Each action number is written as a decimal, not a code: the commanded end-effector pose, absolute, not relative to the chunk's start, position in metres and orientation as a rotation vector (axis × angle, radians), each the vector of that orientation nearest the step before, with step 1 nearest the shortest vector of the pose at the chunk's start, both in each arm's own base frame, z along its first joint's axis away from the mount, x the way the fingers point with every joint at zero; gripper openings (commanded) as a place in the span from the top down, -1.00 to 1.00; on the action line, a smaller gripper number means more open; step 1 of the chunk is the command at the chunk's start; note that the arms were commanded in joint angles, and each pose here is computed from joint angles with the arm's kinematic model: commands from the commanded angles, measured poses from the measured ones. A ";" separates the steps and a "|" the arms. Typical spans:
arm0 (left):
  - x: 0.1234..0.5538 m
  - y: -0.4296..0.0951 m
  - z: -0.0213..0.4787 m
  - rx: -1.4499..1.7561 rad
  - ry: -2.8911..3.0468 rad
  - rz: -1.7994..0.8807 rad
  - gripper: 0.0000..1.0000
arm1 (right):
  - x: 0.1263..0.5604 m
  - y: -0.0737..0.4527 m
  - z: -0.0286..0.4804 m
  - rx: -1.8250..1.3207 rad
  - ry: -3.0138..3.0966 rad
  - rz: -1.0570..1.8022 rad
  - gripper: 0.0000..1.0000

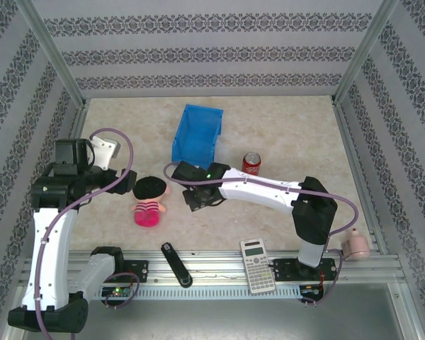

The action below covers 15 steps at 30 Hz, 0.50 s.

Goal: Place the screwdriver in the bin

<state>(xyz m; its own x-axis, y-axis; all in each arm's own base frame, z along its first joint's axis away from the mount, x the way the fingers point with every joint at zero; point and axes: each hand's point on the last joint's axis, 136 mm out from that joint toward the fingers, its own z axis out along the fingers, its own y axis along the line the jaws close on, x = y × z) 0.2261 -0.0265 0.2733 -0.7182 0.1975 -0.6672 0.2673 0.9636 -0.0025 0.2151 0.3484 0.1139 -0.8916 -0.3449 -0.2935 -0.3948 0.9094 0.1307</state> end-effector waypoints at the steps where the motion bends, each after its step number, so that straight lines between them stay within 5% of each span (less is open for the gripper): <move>1: 0.222 -0.027 0.269 0.347 2.404 -0.122 -0.99 | 0.230 0.349 0.149 -0.505 2.756 0.327 0.66; 15: 0.222 -0.032 0.269 0.327 2.402 -0.167 -0.99 | 0.306 0.351 0.186 -0.240 2.617 0.433 0.64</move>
